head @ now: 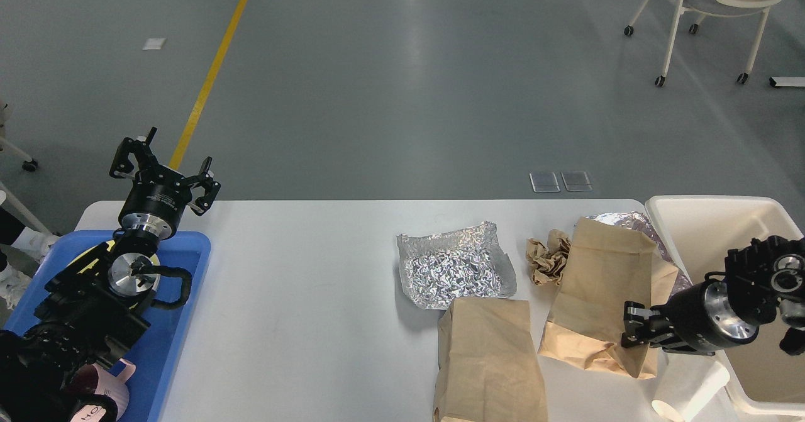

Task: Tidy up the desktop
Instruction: 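Lift the brown paper bag and drop it into the white bin, then withdraw the right gripper up out of the white bin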

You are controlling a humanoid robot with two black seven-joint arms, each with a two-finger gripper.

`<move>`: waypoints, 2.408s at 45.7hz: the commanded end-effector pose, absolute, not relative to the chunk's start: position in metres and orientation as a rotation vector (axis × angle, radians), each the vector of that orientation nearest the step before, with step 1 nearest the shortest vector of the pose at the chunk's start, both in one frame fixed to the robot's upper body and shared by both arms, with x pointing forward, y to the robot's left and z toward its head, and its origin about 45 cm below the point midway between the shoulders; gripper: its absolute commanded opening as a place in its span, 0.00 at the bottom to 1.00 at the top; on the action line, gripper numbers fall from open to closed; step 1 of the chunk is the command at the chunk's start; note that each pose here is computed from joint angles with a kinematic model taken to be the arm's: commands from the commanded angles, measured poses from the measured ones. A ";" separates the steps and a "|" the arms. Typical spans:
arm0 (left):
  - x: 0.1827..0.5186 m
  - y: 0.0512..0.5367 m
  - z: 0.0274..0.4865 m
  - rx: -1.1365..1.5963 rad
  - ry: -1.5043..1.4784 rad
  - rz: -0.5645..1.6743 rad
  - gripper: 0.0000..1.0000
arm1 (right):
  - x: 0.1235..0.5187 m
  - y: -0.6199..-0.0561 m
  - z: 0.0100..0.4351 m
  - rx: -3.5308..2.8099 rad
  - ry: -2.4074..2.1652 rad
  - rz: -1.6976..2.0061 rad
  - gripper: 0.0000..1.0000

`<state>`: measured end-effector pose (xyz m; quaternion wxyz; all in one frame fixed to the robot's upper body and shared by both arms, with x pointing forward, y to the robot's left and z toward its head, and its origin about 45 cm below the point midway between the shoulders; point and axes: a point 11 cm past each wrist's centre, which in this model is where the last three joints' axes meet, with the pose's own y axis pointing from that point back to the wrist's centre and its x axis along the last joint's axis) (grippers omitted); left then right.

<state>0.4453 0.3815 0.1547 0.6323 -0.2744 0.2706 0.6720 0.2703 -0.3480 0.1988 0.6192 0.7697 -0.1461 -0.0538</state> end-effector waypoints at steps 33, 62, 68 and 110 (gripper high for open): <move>0.445 0.382 0.155 -0.628 0.619 1.537 1.00 | 0.363 -0.221 0.346 1.487 -0.078 0.212 0.00; 0.445 0.382 0.155 -0.628 0.619 1.537 1.00 | 0.343 -0.209 0.386 1.426 -0.090 0.162 0.00; 0.445 0.382 0.155 -0.627 0.619 1.538 0.99 | 0.356 -0.271 0.355 1.372 -0.208 0.057 0.00; 0.445 0.382 0.155 -0.628 0.619 1.537 1.00 | 0.335 -0.566 0.129 0.741 -1.010 0.004 0.00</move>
